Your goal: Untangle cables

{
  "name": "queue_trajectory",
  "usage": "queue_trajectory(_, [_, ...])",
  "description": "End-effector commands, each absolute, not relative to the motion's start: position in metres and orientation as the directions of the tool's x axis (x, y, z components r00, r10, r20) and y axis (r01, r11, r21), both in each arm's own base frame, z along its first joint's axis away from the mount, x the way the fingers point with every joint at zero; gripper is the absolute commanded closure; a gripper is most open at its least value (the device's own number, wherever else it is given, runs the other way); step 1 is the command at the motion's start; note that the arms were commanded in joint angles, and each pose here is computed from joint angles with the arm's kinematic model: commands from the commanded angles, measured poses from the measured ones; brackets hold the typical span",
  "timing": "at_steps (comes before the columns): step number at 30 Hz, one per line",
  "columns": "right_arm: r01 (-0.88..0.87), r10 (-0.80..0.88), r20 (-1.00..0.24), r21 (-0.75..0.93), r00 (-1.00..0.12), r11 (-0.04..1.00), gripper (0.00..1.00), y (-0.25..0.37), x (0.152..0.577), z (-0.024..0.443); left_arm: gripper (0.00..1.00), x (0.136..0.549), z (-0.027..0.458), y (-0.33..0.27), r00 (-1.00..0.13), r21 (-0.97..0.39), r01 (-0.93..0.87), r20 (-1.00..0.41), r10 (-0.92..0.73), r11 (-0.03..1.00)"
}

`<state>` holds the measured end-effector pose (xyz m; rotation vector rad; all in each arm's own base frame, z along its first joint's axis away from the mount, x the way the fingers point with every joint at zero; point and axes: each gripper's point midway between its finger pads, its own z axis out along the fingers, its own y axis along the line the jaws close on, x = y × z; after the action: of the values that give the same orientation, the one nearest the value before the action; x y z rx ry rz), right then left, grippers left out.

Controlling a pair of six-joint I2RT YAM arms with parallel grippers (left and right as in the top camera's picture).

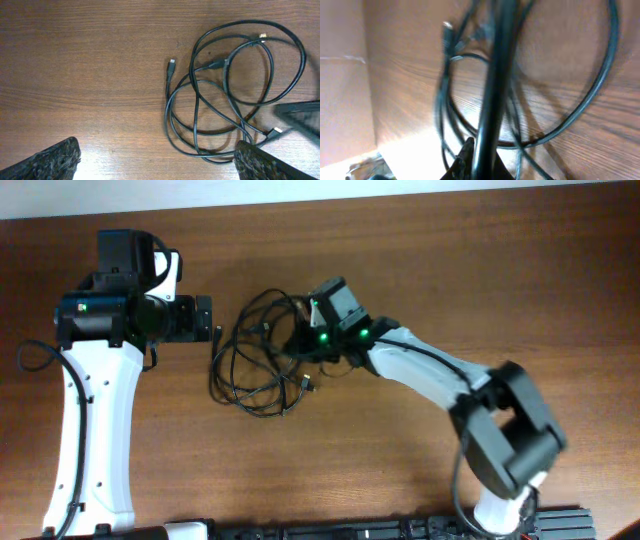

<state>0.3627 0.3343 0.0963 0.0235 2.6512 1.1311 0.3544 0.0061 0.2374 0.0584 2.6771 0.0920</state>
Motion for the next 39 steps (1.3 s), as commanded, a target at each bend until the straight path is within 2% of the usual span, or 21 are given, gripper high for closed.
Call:
queue_trajectory(1, [-0.228, 0.135, -0.443, 0.671, -0.886, 0.705, 0.96, 0.311, 0.376, 0.168, 0.01, 0.356, 0.240, 0.009, -0.891, 0.087, 0.029, -0.449, 0.065, 0.996])
queue_trajectory(7, [-0.278, 0.204, -0.670, 0.538, -0.714, 0.795, 0.96, 0.258, 0.376, 0.254, 0.01, 0.356, 0.240, 0.009, -0.891, 0.087, 0.029, -0.449, 0.065, 0.996])
queue_trajectory(18, [-0.340, 0.414, -0.816, 0.554, -0.404, 0.760, 0.96, 0.171, 0.345, 0.410, 0.01, 0.356, 0.240, 0.009, -0.891, 0.087, 0.029, -0.449, 0.065, 0.996])
queue_trajectory(24, [-0.411, 0.489, -0.840, 0.541, -0.234, 0.734, 0.96, 0.148, 0.326, 0.481, 0.01, 0.356, 0.240, 0.009, -0.891, 0.087, 0.029, -0.449, 0.065, 0.996])
queue_trajectory(29, [-0.520, 0.560, -0.827, 0.498, -0.046, 0.694, 0.96, 0.140, 0.312, 0.542, 0.01, 0.356, 0.240, 0.009, -0.891, 0.087, 0.029, -0.449, 0.065, 0.996])
queue_trajectory(36, [-0.570, 0.634, -0.759, 0.460, 0.145, 0.681, 0.96, 0.123, 0.299, 0.591, 0.01, 0.356, 0.240, 0.009, -0.891, 0.087, 0.029, -0.449, 0.065, 0.996])
queue_trajectory(39, [-0.517, 0.669, -0.704, 0.491, 0.239, 0.701, 0.96, 0.101, 0.299, 0.605, 0.01, 0.356, 0.240, 0.009, -0.891, 0.087, 0.029, -0.449, 0.065, 0.996])
